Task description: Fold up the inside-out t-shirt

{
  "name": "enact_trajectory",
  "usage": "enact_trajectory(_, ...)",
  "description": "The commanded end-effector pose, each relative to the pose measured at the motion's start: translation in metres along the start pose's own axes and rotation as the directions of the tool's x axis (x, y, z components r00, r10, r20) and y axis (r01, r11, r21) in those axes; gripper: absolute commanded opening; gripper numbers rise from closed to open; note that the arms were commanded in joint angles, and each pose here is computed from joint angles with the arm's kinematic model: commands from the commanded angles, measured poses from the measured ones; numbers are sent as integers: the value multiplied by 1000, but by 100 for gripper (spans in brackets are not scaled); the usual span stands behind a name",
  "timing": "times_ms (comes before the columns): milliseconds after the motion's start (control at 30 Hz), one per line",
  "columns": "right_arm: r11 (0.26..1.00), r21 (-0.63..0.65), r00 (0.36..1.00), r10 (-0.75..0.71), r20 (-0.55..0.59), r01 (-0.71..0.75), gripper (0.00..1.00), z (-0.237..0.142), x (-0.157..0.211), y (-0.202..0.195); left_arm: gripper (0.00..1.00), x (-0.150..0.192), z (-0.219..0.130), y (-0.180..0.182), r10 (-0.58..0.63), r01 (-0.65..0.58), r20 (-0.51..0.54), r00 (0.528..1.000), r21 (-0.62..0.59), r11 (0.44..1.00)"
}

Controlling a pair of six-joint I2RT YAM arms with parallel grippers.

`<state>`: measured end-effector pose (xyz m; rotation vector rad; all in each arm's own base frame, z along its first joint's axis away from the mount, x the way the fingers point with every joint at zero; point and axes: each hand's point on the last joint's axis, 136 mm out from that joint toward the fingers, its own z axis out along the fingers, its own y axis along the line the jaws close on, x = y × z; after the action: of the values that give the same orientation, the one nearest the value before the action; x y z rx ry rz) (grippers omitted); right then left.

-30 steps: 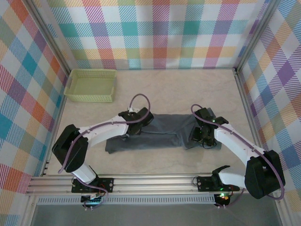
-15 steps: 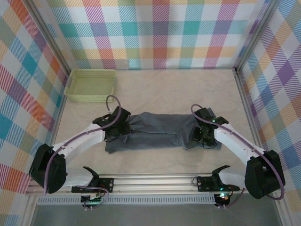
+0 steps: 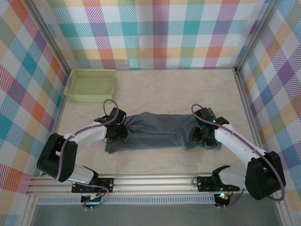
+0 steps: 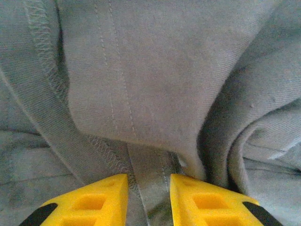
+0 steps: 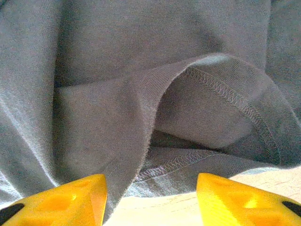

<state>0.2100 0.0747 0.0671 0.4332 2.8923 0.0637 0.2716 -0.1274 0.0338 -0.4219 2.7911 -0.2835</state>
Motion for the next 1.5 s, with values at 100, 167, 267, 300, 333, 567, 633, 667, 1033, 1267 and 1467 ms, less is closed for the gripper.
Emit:
enact_trajectory(100, 1000, 15, 1000, -11, -3, 11, 54, 1, 0, -1, 36, -22, 5, -13, 24, -24, 15, 1000, -4, 1000)
enact_trajectory(167, 1000, 14, 1000, -13, -3, 13, 54, 1, 0, -1, 37, -23, 6, -13, 25, -25, 17, 1000, -4, 1000)
enact_trajectory(267, 1000, 18, 1000, -14, -3, 14, 54, 1, 0, -2, 34, -26, 6, -11, 24, -24, 28, 999, -25, 999)
enact_trajectory(300, 1000, 20, 1000, -16, -4, 16, 54, 1, 0, -2, 33, -27, 5, -9, 27, -26, 31, 999, -34, 999)
enact_trajectory(333, 1000, 21, 1000, -16, -4, 16, 54, 1, 1, -2, 32, -28, 5, -9, 28, -27, 35, 999, -40, 999)
enact_trajectory(567, 1000, 18, 1000, -15, -5, 15, 54, 1, 1, -2, 16, -29, 1, -2, 36, -33, 45, 998, -75, 997)
enact_trajectory(633, 1000, 19, 1000, -15, -6, 15, 54, 1, 1, -2, 12, -28, -1, 0, 38, -35, 47, 998, -80, 996)
enact_trajectory(667, 1000, 22, 1000, -15, -7, 16, 54, 1, 2, -3, 10, -29, -3, 0, 41, -36, 56, 998, -81, 996)
enact_trajectory(1033, 999, -26, 1000, -24, -9, 24, 54, -14, 10, 5, 0, -44, -53, 5, 89, -70, 171, 981, -116, 991)
enact_trajectory(1267, 991, -96, 995, -95, -32, 91, 54, -20, 36, 39, 0, -48, -60, 10, 86, -62, 191, 978, -131, 989)
enact_trajectory(1467, 990, -107, 992, -103, -77, 95, 54, -2, 50, 51, 0, -43, -54, 12, 80, -59, 170, 982, -125, 990)
